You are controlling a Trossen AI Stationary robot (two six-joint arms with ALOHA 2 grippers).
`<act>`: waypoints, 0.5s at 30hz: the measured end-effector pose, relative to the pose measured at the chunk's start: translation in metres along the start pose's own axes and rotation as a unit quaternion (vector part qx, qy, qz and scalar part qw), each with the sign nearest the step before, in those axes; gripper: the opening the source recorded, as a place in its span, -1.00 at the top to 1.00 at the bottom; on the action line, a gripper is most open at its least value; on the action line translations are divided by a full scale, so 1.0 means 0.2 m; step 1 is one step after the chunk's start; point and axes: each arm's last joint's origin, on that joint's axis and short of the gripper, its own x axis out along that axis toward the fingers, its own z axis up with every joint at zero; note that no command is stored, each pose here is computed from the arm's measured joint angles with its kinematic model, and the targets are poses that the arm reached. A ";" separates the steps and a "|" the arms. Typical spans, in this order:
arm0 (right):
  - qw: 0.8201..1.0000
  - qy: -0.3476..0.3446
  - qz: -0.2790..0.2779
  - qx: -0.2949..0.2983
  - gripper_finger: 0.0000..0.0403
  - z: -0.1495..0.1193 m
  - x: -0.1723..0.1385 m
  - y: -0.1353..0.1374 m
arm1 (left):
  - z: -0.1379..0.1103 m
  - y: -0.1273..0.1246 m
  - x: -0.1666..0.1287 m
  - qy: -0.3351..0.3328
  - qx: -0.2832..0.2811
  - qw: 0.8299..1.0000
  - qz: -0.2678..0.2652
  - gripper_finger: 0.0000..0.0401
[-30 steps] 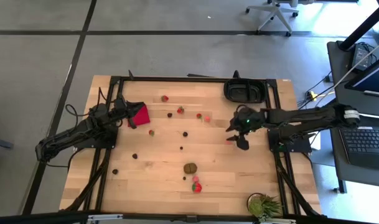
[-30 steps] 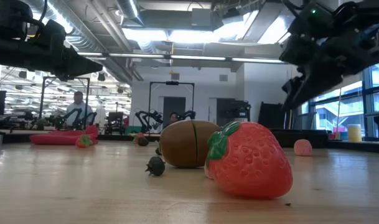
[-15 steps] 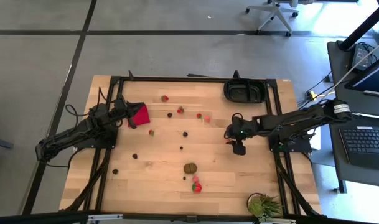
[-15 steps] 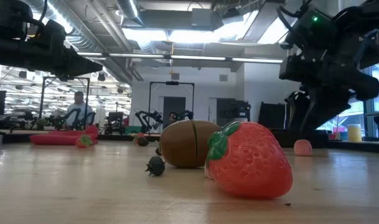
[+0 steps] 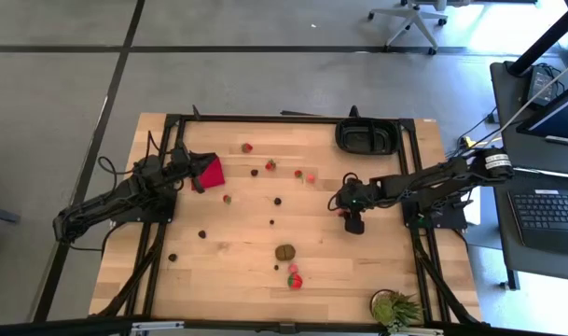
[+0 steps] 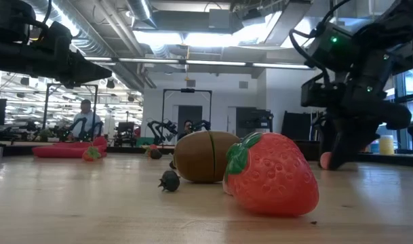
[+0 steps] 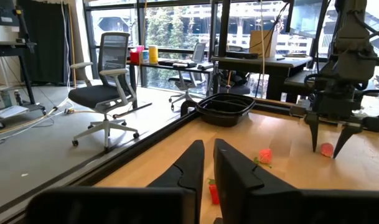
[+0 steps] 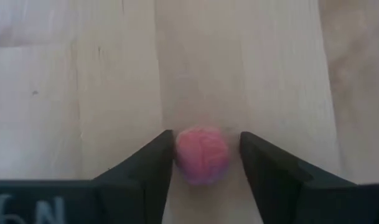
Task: Pick and placing Produce into tupperware
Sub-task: Put the bottom pink peach into the black bin
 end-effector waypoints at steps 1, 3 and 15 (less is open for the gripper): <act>1.000 0.000 0.000 0.000 0.14 0.00 0.00 0.00 | 0.00 0.00 0.00 0.000 0.000 1.000 0.000 0.82; 1.000 -0.003 0.000 0.000 0.25 0.00 0.00 0.00 | 0.00 0.00 0.00 0.000 0.000 1.000 0.000 0.80; 0.999 -0.036 0.011 0.005 0.59 0.11 -0.08 0.00 | 0.00 0.00 0.00 0.000 0.000 1.000 0.000 0.71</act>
